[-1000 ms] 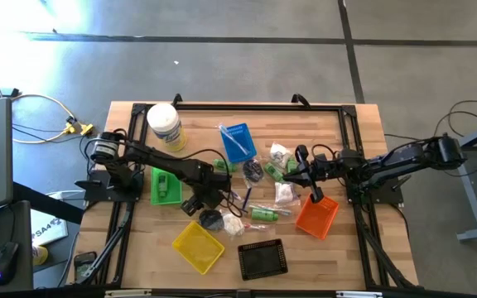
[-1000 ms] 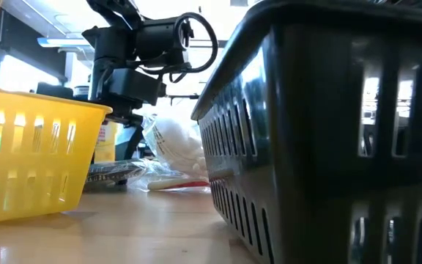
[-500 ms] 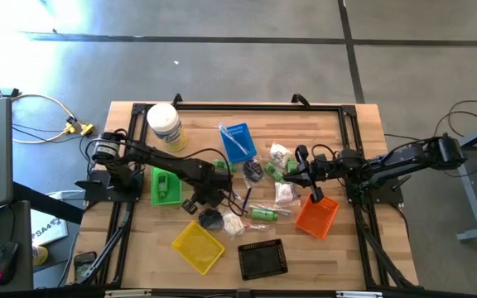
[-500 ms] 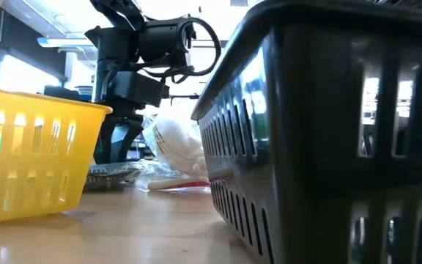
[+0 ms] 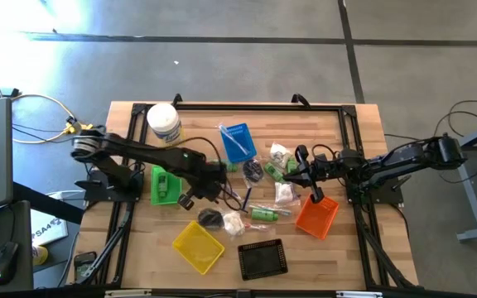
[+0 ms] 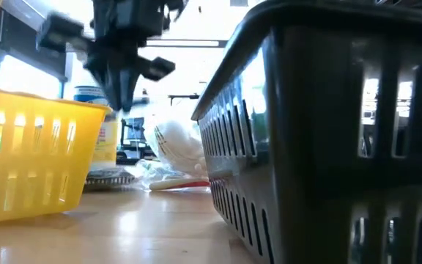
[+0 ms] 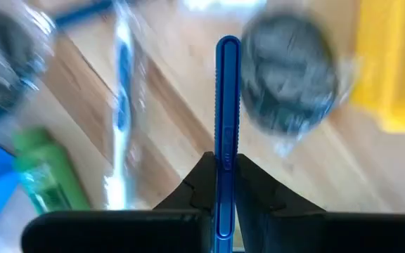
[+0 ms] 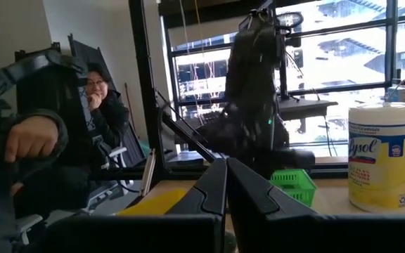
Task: Pick & Place Travel size toiletries
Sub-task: Put the blue razor into the yellow bin
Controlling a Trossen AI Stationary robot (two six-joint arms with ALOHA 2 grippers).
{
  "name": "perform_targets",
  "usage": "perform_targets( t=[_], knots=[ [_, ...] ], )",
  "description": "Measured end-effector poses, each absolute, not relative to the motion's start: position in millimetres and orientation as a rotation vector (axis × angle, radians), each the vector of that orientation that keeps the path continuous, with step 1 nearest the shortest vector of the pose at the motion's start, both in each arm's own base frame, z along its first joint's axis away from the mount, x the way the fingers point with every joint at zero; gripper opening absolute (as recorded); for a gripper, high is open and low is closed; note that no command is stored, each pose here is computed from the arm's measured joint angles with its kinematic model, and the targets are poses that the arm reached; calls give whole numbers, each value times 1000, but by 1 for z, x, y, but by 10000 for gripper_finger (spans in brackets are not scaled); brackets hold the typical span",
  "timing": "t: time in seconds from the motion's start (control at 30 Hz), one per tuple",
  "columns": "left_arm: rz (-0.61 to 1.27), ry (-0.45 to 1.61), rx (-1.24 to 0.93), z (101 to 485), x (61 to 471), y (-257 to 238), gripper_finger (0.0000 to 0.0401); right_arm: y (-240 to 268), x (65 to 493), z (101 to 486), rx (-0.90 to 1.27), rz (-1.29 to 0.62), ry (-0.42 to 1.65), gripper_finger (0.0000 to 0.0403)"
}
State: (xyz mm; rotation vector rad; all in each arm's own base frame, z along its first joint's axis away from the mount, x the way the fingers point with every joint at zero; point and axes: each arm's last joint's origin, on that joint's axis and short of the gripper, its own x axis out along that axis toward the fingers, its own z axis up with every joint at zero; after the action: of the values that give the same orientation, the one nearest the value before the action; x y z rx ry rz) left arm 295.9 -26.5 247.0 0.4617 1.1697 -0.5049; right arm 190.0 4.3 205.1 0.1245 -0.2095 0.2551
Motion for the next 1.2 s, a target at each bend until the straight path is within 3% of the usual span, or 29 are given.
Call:
perform_targets(
  t=[0.13, 0.3, 0.67, 0.9, 1.2],
  knots=[
    [-558, 955, 385, 273, 277, -29, 20, 5, 190, 206, 122, 269, -213, 3],
    [-564, 760, 292, 276, 241, -29, 20, 5, 190, 206, 123, 271, -217, 4],
    [-476, 274, 113, 244, 163, -24, 20, 5, 190, 206, 126, 269, -216, 3],
    [-433, 188, 86, 228, 136, -21, 20, 5, 190, 206, 126, 267, -217, 3],
    [-362, 170, 20, 230, 132, -19, 20, 5, 190, 206, 126, 267, -216, 3]
  ],
)
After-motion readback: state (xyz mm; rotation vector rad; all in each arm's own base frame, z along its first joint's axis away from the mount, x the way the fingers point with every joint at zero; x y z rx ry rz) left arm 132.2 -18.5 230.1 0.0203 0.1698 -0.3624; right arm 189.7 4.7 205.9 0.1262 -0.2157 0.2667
